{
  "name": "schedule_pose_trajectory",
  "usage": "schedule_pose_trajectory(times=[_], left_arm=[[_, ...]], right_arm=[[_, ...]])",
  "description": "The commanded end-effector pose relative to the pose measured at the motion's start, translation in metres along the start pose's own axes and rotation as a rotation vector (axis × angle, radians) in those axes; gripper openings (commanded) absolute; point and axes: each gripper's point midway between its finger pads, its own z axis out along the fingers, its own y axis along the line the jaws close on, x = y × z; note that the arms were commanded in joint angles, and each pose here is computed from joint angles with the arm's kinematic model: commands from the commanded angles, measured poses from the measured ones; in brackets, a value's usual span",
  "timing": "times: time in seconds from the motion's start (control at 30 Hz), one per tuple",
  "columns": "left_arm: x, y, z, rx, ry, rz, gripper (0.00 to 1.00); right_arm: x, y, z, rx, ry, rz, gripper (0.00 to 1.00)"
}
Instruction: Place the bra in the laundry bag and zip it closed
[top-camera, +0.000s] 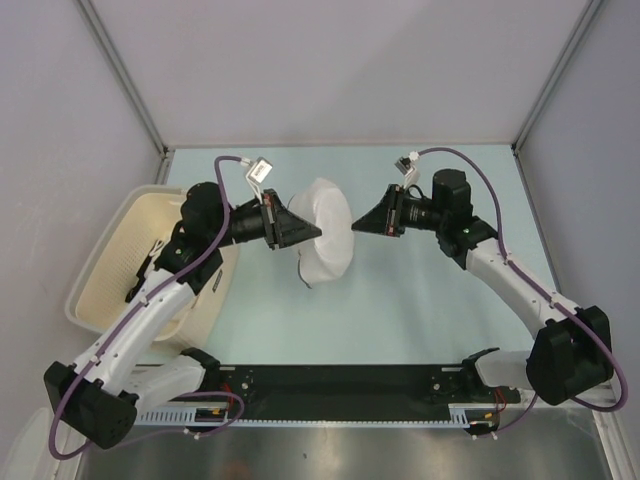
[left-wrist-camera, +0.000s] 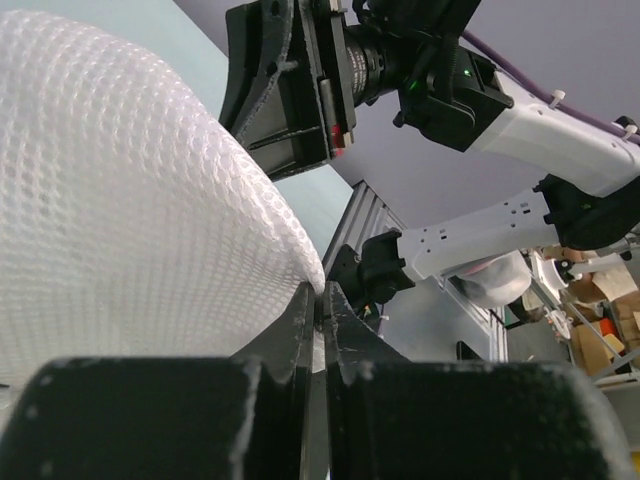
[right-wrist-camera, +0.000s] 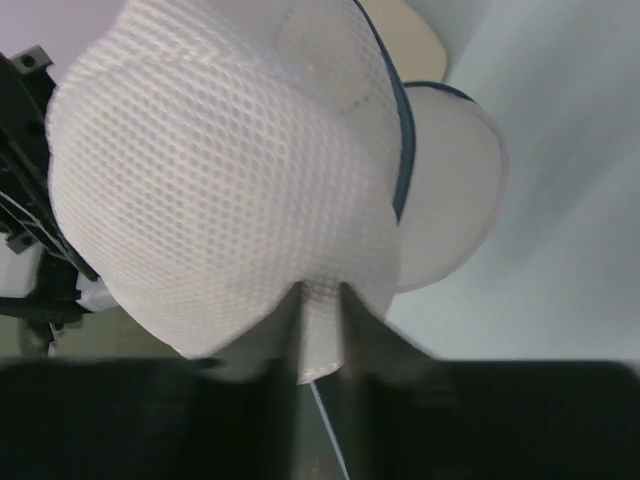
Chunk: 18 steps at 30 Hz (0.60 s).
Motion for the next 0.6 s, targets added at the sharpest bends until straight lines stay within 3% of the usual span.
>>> schedule_pose_trajectory(times=[0.0, 0.1, 0.17, 0.23, 0.3, 0.33, 0.37, 0.4, 0.57], left_arm=[[0.005, 0.004, 0.001, -0.026, 0.034, 0.036, 0.12], [0.006, 0.010, 0.002, -0.049, 0.048, 0.043, 0.11], [0.010, 0.013, 0.006, -0.038, 0.067, 0.029, 0.01], [0.010, 0.015, 0.008, -0.031, 0.059, 0.024, 0.00], [0.009, 0.010, 0.010, 0.005, 0.058, 0.022, 0.00], [0.011, 0.010, 0.011, 0.018, 0.065, 0.012, 0.00], [0.011, 0.003, 0.012, 0.064, 0.069, 0.021, 0.00], [0.012, 0.000, 0.012, 0.080, 0.075, -0.002, 0.00], [0.010, -0.024, 0.008, 0.208, 0.087, 0.036, 0.00]], right_arm=[[-0.004, 0.007, -0.003, -0.029, -0.025, 0.027, 0.02], [-0.003, 0.003, -0.018, -0.005, -0.062, 0.045, 0.00], [-0.004, 0.006, -0.024, -0.012, -0.090, 0.028, 0.00], [-0.008, 0.006, -0.033, -0.003, -0.111, 0.013, 0.00], [-0.004, -0.002, -0.040, 0.018, -0.100, 0.030, 0.53], [-0.001, -0.003, -0.043, 0.007, -0.084, 0.037, 0.71], [0.000, 0.000, -0.045, -0.021, -0.084, 0.016, 0.96], [0.006, -0.005, -0.047, -0.031, -0.076, 0.020, 1.00], [0.022, 0.007, -0.056, -0.169, -0.048, -0.068, 1.00]])
